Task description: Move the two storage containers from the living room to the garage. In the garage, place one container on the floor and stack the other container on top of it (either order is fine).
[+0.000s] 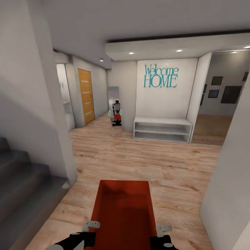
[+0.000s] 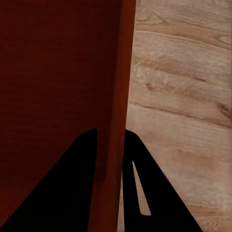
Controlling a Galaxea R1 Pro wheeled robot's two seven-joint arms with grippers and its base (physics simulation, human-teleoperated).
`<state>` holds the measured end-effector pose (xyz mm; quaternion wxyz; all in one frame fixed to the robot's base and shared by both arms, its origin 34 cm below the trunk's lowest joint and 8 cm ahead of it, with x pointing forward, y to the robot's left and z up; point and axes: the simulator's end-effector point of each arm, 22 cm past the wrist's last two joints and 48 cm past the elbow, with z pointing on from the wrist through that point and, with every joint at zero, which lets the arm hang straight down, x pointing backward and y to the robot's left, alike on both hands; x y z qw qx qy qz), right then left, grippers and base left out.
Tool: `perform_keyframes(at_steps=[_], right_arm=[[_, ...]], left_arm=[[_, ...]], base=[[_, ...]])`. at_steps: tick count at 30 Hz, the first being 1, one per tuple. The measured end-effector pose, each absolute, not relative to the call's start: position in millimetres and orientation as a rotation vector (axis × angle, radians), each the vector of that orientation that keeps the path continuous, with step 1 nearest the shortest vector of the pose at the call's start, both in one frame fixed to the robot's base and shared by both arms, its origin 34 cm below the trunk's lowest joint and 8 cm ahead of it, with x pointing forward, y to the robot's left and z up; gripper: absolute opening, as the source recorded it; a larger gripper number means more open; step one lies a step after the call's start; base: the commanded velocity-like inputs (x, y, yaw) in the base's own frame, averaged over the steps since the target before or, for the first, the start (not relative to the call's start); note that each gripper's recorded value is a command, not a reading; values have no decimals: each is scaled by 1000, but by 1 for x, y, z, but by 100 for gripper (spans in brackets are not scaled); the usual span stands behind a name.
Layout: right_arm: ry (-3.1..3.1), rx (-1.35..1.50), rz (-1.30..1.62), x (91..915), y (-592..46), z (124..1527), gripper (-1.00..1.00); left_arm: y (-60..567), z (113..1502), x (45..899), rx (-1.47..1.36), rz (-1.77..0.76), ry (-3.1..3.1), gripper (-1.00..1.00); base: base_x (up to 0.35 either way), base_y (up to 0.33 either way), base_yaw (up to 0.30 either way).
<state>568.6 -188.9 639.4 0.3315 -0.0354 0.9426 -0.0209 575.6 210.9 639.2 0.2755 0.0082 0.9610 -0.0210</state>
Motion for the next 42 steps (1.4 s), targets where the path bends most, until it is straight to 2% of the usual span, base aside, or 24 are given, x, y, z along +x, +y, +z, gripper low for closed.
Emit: perform_keyframes(at_steps=[42], right_arm=[[2463,-92,-55,569,-189,639,-100]], left_arm=[[211,639,575,22,-57,2583,-100]], base=[[324,0,0]])
